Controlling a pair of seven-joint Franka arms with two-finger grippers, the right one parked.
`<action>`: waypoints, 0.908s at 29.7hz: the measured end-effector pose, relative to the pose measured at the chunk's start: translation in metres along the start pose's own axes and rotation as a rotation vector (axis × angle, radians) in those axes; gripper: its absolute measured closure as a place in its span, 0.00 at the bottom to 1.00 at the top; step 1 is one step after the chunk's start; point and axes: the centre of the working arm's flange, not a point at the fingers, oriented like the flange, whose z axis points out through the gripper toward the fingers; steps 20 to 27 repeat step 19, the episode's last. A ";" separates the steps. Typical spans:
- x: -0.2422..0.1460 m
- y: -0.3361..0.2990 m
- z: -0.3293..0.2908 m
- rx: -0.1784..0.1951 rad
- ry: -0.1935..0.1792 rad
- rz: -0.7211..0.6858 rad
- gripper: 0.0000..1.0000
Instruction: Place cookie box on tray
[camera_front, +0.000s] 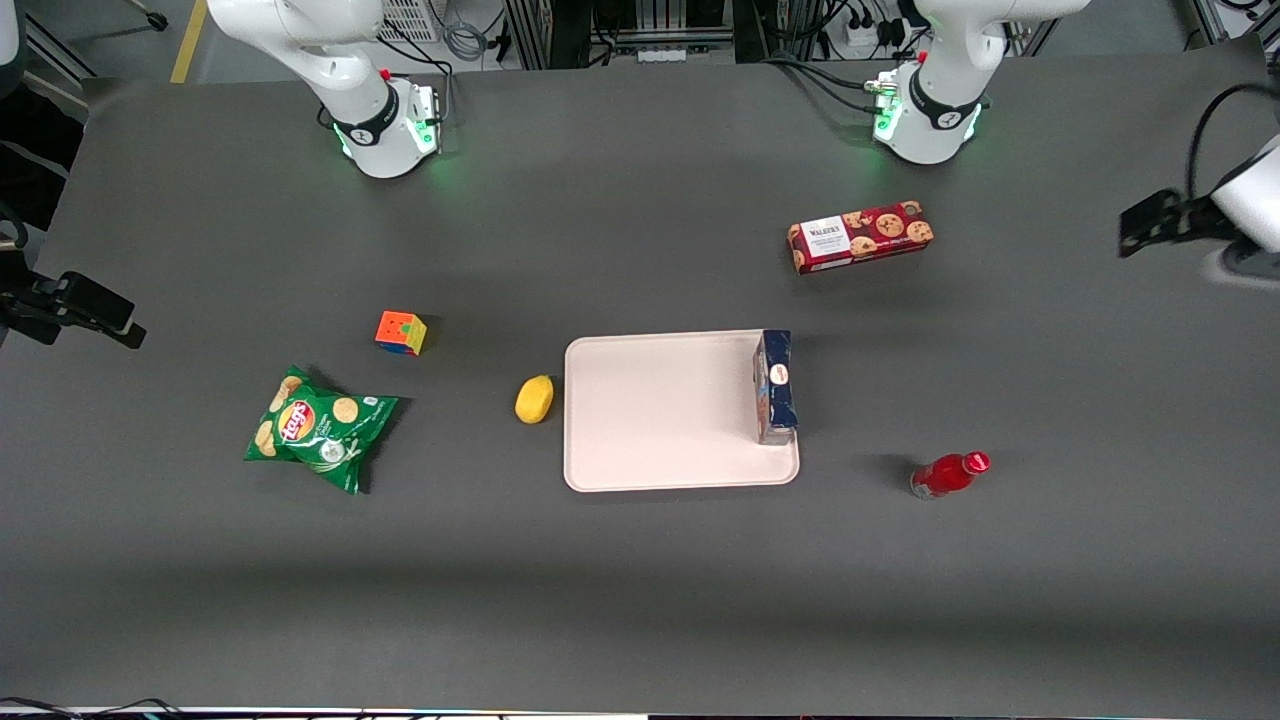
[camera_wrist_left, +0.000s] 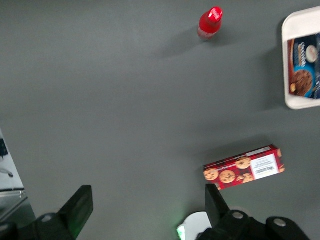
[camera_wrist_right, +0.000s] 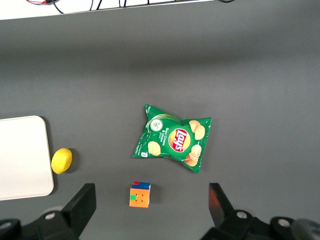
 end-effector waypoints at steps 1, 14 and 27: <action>0.000 0.000 -0.002 -0.004 0.006 -0.001 0.00; 0.000 0.001 -0.023 -0.015 0.055 -0.004 0.00; -0.001 -0.001 -0.027 -0.014 0.063 -0.008 0.00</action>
